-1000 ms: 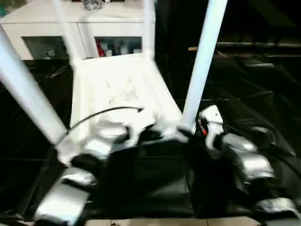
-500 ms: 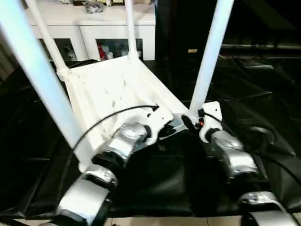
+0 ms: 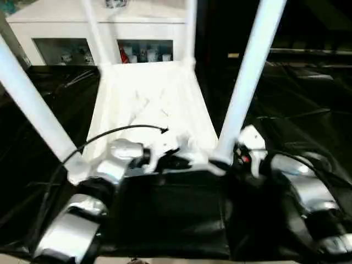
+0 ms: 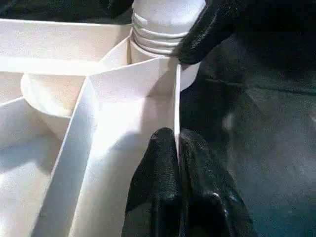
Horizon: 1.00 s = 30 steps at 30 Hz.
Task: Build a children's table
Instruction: Rotate leg to tighten
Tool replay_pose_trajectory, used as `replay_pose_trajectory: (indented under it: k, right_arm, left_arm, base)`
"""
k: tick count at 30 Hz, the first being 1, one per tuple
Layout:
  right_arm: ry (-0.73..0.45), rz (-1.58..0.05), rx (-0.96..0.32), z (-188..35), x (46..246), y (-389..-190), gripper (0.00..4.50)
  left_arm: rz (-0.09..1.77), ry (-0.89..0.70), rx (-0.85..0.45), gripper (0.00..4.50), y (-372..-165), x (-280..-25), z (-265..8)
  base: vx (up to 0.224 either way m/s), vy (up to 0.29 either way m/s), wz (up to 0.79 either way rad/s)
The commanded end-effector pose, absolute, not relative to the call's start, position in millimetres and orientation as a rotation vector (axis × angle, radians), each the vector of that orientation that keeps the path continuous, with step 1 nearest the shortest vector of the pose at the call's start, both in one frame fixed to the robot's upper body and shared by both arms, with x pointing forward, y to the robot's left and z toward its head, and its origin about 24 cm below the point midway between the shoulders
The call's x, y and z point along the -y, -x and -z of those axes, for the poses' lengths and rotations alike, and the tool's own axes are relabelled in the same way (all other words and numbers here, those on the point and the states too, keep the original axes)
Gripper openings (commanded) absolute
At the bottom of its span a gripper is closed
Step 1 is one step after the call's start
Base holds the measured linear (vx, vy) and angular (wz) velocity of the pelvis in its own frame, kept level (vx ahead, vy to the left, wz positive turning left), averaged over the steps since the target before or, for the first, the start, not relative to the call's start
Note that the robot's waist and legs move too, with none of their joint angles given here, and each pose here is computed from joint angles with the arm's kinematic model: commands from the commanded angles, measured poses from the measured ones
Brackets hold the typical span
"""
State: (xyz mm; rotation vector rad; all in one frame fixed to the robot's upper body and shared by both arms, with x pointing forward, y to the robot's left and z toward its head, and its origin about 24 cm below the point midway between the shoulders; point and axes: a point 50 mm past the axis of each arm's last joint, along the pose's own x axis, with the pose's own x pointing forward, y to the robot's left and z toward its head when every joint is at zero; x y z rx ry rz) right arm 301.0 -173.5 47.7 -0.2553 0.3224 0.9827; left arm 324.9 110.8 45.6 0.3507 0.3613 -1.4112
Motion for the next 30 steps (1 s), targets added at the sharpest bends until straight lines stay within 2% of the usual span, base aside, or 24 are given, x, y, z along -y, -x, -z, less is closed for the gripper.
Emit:
replay_pose_trajectory:
  k: [1, 3, 4, 7, 10, 12, 14, 18, 22, 23, 24, 26, 29, 30]
  right_arm:
    - [0.261, -0.966, -0.34, -48.9, 181.1, -300.6, 4.03]
    - [0.246, -0.977, -0.347, -47.2, 178.9, -300.1, 4.03]
    - [0.231, -0.981, -0.35, -46.5, 177.5, -300.1, 3.77]
    - [0.213, -0.989, -0.344, -47.6, 176.0, -299.8, 3.64]
    - [0.207, -0.988, -0.345, -47.5, 175.8, -299.6, 3.28]
    - [0.206, -0.988, -0.35, -45.8, 176.1, -298.9, 3.26]
    - [0.201, -0.991, -0.354, -44.9, 176.0, -298.1, 2.96]
    - [0.182, -0.969, -0.353, -42.2, 175.1, -297.6, 2.78]
    - [0.136, -0.789, -0.354, -33.7, 178.8, -306.8, 2.73]
    - [0.097, -0.645, -0.36, -26.3, 179.4, -313.2, 2.73]
    - [0.097, -0.645, -0.36, -26.3, 179.4, -313.2, 2.73]
    - [0.039, -0.455, -0.374, -16.9, 174.3, -319.9, 2.73]
    - [0.012, -0.327, -0.386, -11.7, 165.7, -324.2, 2.72]
    - [-0.001, -0.283, -0.395, -10.3, 156.2, -327.1, 2.72]
  left_arm:
    - [1.457, -0.293, -0.387, 0.0, -317.3, -113.5, -39.0]
    - [1.463, -0.293, -0.386, 0.0, -316.5, -113.8, -38.6]
    - [1.466, -0.293, -0.386, 0.0, -316.2, -114.0, -38.3]
    - [1.47, -0.29, -0.385, 0.0, -315.6, -113.4, -38.2]
    - [1.472, -0.284, -0.388, 0.0, -314.9, -113.0, -38.2]
    - [1.472, -0.283, -0.389, 0.0, -314.4, -112.7, -37.8]
    - [1.473, -0.28, -0.39, 0.0, -313.9, -112.6, -37.5]
    - [1.466, -0.284, -0.397, 0.0, -312.1, -114.2, -34.9]
    - [1.385, -0.318, -0.408, 0.0, -315.0, -111.1, -28.7]
    - [1.29, -0.332, -0.425, 0.0, -320.2, -105.9, -24.3]
    - [1.29, -0.332, -0.425, 0.0, -320.2, -105.9, -24.3]
    - [1.136, -0.285, -0.409, 0.0, -330.0, -90.7, -23.4]
    - [1.034, -0.27, -0.405, 0.0, -335.7, -75.3, -23.7]
    - [0.988, -0.267, -0.398, 0.0, -338.0, -63.1, -24.5]
  base:
    - [0.0, 0.0, 0.0]
    - [0.0, 0.0, 0.0]
    - [0.0, 0.0, 0.0]
    - [0.0, 0.0, 0.0]
    - [0.0, 0.0, 0.0]
    - [0.0, 0.0, 0.0]
    - [0.0, 0.0, 0.0]
    - [0.0, 0.0, 0.0]
    - [0.0, 0.0, 0.0]
    - [0.0, 0.0, 0.0]
    - [0.0, 0.0, 0.0]
    - [0.0, 0.0, 0.0]
    - [0.0, 0.0, 0.0]
    - [0.0, 0.0, 0.0]
